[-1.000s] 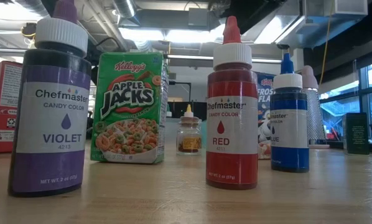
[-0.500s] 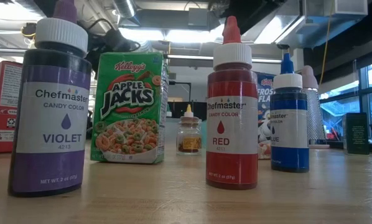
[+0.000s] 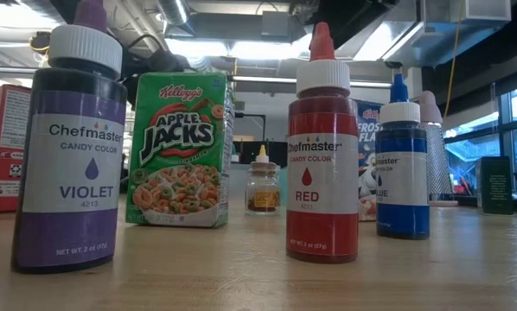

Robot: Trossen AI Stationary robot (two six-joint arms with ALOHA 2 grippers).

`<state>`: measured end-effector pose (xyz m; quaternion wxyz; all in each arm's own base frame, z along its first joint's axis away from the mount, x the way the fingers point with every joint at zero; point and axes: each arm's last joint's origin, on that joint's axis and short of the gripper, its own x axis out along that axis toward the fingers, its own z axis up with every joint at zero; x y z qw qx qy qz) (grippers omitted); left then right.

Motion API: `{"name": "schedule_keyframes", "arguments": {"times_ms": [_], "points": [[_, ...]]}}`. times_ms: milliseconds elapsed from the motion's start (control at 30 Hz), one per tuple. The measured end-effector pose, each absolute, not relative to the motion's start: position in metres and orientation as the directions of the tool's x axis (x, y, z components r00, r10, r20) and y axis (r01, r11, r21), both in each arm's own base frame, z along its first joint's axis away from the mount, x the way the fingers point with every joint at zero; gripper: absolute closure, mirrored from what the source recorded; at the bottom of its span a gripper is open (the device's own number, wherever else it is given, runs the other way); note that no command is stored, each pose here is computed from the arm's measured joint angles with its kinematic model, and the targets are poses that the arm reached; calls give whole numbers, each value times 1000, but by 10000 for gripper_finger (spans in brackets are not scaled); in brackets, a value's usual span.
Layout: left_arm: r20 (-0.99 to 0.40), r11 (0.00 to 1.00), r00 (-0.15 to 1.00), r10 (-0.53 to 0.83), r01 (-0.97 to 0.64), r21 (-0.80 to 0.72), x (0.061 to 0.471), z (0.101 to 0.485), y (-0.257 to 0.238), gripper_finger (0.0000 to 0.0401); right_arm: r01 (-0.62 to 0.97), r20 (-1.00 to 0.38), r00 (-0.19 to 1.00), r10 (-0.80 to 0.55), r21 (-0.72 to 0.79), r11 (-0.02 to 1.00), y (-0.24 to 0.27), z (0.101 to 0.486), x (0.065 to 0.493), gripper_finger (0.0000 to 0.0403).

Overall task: Pick & Place Kitchen Items
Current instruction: Put the red seasoning can into the gray bin

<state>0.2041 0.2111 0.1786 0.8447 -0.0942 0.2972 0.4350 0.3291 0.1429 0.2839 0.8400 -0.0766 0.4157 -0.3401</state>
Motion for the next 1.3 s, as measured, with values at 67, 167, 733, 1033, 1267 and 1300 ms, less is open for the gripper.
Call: {"name": "schedule_keyframes", "arguments": {"times_ms": [67,167,733,1033,1267,1300], "points": [[-590,605,442,676,-790,101,204,177,211,102,508,-646,423,-635,-411,757,143,284,329,55],[-594,606,440,674,-789,103,205,174,212,102,508,-646,423,-635,-411,757,143,284,329,55],[-586,655,485,649,-748,107,208,173,212,104,508,-646,423,-635,-411,757,143,284,329,55],[-583,731,513,630,-646,220,216,174,205,104,508,-646,423,-635,-411,757,143,284,329,55],[-613,762,527,589,-614,204,217,170,202,102,508,-646,423,-635,-411,757,143,284,329,55],[-614,764,526,589,-609,211,217,170,201,102,508,-646,423,-635,-412,757,143,284,329,55]]}}
